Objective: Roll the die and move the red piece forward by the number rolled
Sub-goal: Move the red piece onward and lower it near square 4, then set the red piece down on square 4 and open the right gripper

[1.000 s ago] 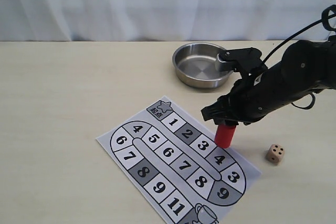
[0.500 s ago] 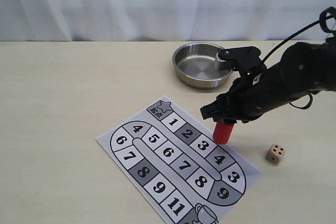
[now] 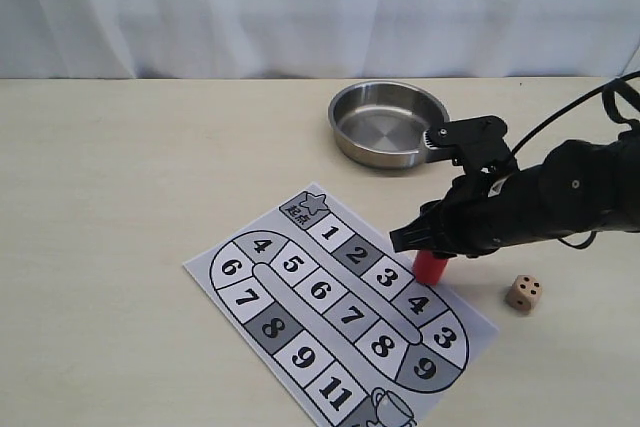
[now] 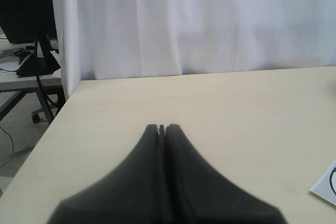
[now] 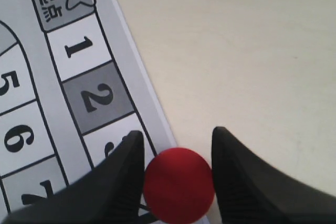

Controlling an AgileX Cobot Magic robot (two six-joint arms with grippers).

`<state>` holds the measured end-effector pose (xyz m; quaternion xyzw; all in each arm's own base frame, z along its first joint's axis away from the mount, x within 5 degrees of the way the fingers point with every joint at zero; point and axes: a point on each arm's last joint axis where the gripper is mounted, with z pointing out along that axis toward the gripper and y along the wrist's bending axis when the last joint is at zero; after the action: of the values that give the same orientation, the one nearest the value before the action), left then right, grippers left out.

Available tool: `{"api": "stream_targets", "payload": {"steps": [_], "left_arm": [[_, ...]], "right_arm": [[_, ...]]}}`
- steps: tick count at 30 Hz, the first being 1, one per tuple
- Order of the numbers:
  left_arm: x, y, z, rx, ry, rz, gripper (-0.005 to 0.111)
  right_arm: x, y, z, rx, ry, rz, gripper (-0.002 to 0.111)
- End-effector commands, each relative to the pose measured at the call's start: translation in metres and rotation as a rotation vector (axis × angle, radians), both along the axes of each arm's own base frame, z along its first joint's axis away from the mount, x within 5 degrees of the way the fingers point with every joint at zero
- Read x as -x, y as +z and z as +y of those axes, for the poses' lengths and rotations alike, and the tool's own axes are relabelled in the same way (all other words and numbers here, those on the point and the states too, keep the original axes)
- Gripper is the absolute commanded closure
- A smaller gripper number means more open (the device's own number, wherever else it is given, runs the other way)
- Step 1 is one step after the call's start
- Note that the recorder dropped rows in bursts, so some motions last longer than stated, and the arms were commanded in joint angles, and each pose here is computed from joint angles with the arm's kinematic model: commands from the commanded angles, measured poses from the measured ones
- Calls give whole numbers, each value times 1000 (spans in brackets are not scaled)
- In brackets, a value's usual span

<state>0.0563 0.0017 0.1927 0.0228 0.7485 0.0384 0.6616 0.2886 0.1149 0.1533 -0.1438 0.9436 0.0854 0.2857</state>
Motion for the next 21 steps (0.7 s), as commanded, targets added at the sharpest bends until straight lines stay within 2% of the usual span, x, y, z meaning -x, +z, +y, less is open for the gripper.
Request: {"api": "stream_targets", "payload": {"steps": [1,5,14,21], "left_arm": [[0,3,0,12,-2,-21,107],[0,3,0,12,-2,-21,107],[0,3,0,12,-2,-21,107],[0,4,0,12,-2,-23,107]], "right_arm": [[3,-2,-1,5,3,25,104],[2,-2,0,-24,-28,32,104],[18,-3,29,24,154,35,104],[23,-5,30,36,180,71,104]]}}
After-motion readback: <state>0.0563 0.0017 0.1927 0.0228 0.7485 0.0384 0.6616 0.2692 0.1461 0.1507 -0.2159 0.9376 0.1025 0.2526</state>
